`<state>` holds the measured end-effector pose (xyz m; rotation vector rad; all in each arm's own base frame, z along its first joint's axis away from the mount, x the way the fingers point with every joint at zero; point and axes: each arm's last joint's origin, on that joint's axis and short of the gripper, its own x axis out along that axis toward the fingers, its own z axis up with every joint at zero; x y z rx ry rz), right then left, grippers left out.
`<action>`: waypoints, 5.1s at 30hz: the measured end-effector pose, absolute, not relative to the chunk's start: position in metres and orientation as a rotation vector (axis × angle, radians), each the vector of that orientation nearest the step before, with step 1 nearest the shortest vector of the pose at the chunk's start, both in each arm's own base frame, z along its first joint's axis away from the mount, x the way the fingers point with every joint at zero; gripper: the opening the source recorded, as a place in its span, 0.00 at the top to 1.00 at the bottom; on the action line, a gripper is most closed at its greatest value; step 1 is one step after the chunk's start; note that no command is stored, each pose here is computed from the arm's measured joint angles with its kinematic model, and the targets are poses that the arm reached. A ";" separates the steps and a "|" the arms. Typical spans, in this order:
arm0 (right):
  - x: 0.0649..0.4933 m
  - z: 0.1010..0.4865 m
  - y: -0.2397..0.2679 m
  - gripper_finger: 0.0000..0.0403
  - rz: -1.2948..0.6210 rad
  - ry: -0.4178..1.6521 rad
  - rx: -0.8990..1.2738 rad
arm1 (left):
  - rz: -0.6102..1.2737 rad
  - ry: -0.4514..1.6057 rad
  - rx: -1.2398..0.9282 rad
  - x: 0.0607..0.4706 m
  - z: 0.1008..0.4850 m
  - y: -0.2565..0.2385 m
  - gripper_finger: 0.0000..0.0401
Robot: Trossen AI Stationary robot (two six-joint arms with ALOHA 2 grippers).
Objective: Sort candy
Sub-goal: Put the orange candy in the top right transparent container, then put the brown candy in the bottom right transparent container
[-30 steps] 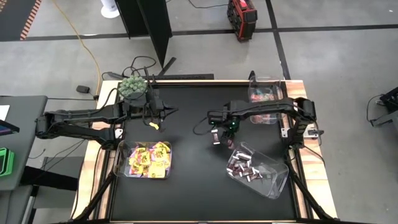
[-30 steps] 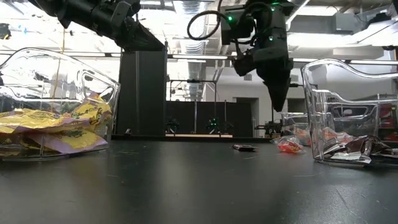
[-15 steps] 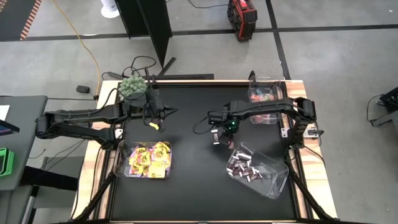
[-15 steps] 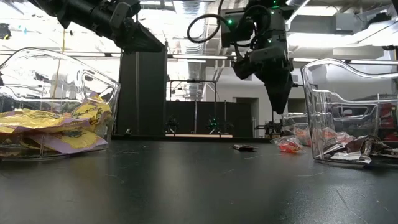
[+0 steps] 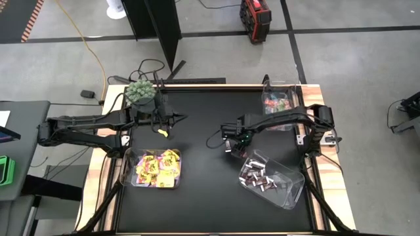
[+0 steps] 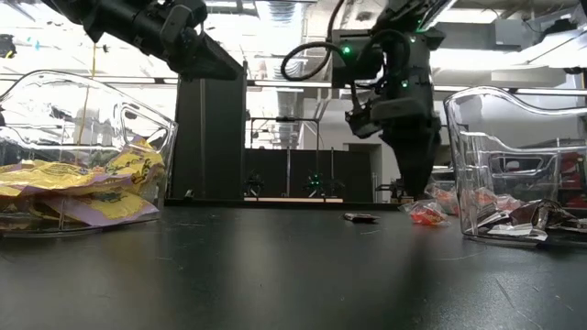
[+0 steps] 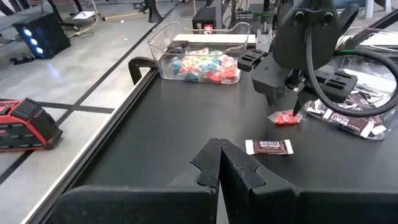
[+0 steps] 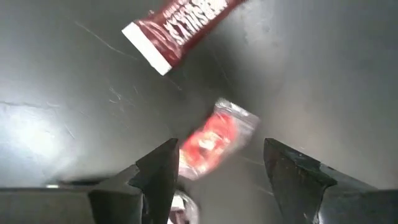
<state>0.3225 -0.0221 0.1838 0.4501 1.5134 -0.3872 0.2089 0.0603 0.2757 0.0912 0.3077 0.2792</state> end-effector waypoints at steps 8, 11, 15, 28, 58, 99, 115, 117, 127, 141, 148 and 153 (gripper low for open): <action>0.315 0.165 -0.022 0.43 -0.426 1.516 0.467 | 0.275 0.325 0.083 0.209 0.274 0.059 1.00; 0.311 0.159 -0.022 0.49 -0.439 1.523 0.472 | 0.266 0.325 0.084 0.209 0.274 0.057 1.00; 0.309 0.156 -0.022 0.59 -0.458 1.520 0.476 | 0.255 0.324 0.086 0.210 0.274 0.055 1.00; 0.314 0.159 -0.024 0.98 -0.438 1.478 0.418 | 0.249 0.328 0.079 0.210 0.274 0.054 1.00; 0.302 0.325 -0.064 1.00 -0.728 1.233 -0.040 | 0.248 0.330 0.082 0.210 0.273 0.054 1.00; 0.138 0.286 -0.116 0.27 -1.317 0.940 0.496 | 0.248 0.334 0.081 0.210 0.273 0.054 1.00; 0.249 0.253 -0.077 0.28 -0.686 0.881 0.463 | 0.248 0.334 0.082 0.210 0.273 0.054 1.00; 0.268 0.241 -0.068 0.28 -0.640 0.926 0.458 | 0.249 0.334 0.082 0.210 0.273 0.054 1.00; 0.333 0.210 -0.032 0.28 -0.416 1.151 0.276 | 0.246 0.338 0.096 0.210 0.273 0.054 1.00; 0.367 0.177 0.023 0.28 -0.165 1.267 -0.154 | 0.245 0.345 0.111 0.210 0.272 0.054 1.00; 0.368 0.169 0.026 0.28 -0.196 1.300 -0.230 | 0.245 0.346 0.111 0.210 0.272 0.054 1.00; 0.368 0.169 0.025 0.31 -0.195 1.306 -0.230 | 0.246 0.346 0.112 0.210 0.272 0.054 1.00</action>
